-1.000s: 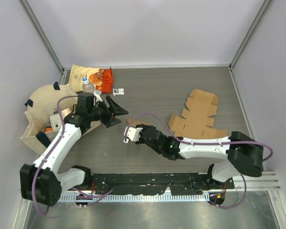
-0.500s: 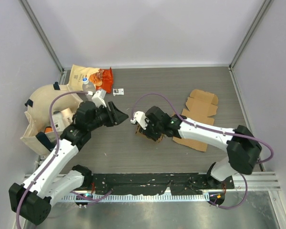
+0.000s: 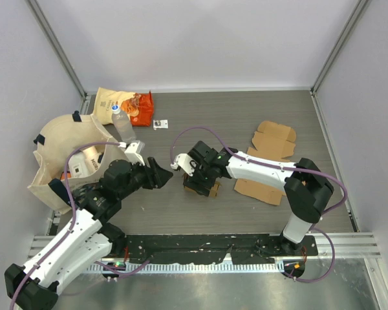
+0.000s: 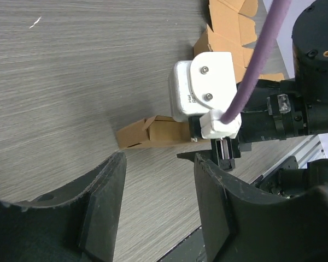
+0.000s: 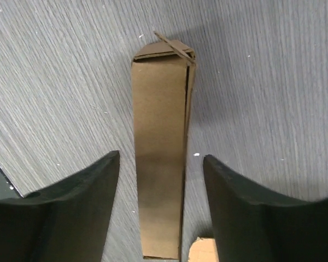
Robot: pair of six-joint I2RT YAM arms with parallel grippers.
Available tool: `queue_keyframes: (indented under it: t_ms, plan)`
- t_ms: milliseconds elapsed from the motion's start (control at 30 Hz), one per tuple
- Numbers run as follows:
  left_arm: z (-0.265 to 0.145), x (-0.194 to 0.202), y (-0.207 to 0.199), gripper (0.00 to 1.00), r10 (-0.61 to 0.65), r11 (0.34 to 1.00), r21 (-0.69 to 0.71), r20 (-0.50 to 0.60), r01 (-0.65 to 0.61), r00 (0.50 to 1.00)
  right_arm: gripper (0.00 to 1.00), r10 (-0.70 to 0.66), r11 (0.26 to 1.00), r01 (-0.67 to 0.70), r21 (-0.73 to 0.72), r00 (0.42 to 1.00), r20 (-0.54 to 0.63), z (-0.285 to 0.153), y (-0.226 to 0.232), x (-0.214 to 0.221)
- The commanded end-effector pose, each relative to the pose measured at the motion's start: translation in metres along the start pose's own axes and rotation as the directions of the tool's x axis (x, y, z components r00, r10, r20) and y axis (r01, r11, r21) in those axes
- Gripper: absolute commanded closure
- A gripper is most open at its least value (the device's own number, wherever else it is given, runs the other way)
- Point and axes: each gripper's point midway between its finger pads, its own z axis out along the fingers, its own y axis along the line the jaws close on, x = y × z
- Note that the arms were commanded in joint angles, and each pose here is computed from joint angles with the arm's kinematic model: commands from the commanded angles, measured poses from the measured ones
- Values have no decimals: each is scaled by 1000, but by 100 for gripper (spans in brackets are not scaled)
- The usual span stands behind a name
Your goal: Fold the paper box
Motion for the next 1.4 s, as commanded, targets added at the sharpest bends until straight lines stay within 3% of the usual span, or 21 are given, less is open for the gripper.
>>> queue_keyframes:
  t_ms: [0,67,233,367,500,533,667,767,867,1133,1367]
  plan:
    - [4,2,-4,41,34,999,7,-12,-34,999,27,17,997,-27,72,990,138,-29,-11,-34]
    - [8,3,-9,40,40,999,4,-38,-40,999,19,76,992,-95,88,977,198,-41,-12,-44]
    - [32,21,-6,41,107,990,-69,-181,-122,978,16,225,946,-287,149,915,334,-88,-23,-47]
    - [46,20,-11,45,170,980,-59,-222,-188,960,17,459,838,-532,122,808,369,-109,-22,-23]
    - [52,20,-11,46,277,954,-31,-292,-299,915,32,698,668,-742,57,650,301,-106,-1,13]
    - [54,20,-13,48,300,948,-10,-304,-318,904,38,722,646,-761,58,634,278,-99,5,24]
    - [62,34,-15,58,342,934,50,-419,-355,841,45,754,597,-802,-39,544,368,-109,12,21]
    - [68,34,-21,61,356,932,86,-414,-353,838,48,723,595,-803,31,551,417,-115,-2,26]
    - [71,35,-23,62,374,925,107,-424,-365,825,55,699,616,-785,66,583,414,-112,-6,30]
    - [74,40,-17,63,397,913,112,-471,-393,788,64,655,659,-744,112,641,400,-100,-15,25]
    - [74,43,-15,68,402,910,115,-485,-399,777,65,631,676,-721,155,674,383,-93,-22,27]
